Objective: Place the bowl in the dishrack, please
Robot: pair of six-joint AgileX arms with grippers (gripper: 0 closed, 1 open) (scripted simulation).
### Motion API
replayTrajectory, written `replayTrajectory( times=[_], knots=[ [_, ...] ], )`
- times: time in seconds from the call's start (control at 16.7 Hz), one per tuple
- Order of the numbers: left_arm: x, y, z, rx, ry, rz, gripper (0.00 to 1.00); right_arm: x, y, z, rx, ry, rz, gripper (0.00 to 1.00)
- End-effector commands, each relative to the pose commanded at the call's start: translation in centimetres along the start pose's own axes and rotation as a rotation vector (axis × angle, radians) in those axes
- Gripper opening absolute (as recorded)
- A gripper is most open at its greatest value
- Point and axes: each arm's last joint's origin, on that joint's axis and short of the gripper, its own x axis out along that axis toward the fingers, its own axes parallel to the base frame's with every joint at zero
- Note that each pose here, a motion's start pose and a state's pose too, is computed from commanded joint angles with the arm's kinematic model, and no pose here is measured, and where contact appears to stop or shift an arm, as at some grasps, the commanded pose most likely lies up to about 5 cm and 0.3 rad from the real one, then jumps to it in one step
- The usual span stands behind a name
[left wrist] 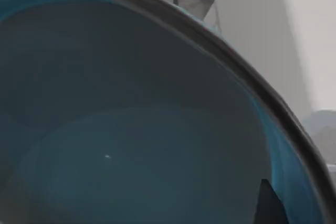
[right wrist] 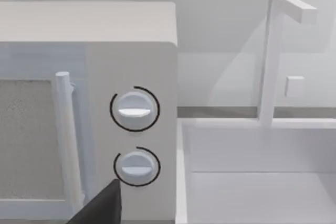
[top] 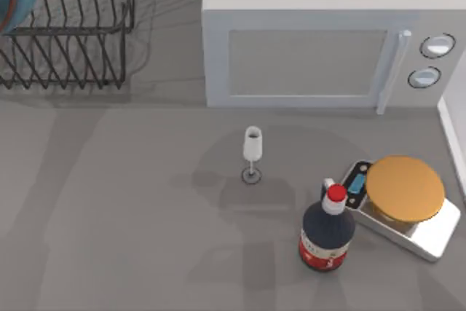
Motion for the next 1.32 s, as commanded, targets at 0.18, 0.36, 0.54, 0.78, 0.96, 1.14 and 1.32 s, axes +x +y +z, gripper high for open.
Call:
replayTrajectory(
  times=[0.18,0.36,0.54,0.78,0.96,1.14,1.32],
  knots=[
    [-4.0,3.1,0.2,0.083,-0.321,0.027,0.0,0.0,0.0,0.0,0.0,0.0,0.0,1.0],
    [-8.0,5.0,-0.8,0.179,-0.564,0.098,0.0,0.0,0.0,0.0,0.0,0.0,0.0,1.0],
    [-10.2,5.7,-1.9,0.242,-0.689,0.159,0.0,0.0,0.0,0.0,0.0,0.0,0.0,1.0],
    [-10.5,5.8,-2.0,0.252,-0.706,0.168,0.0,0.0,0.0,0.0,0.0,0.0,0.0,1.0],
    [-10.1,5.9,-1.7,0.252,-0.704,0.168,0.0,0.0,0.0,0.0,0.0,0.0,0.0,1.0],
    [-7.4,6.8,-0.4,0.249,-0.7,0.17,0.0,0.0,0.0,0.0,0.0,0.0,0.0,1.0],
    [-2.1,8.5,1.1,0.246,-0.693,0.174,0.0,0.0,0.0,0.0,0.0,0.0,0.0,1.0]
  ],
)
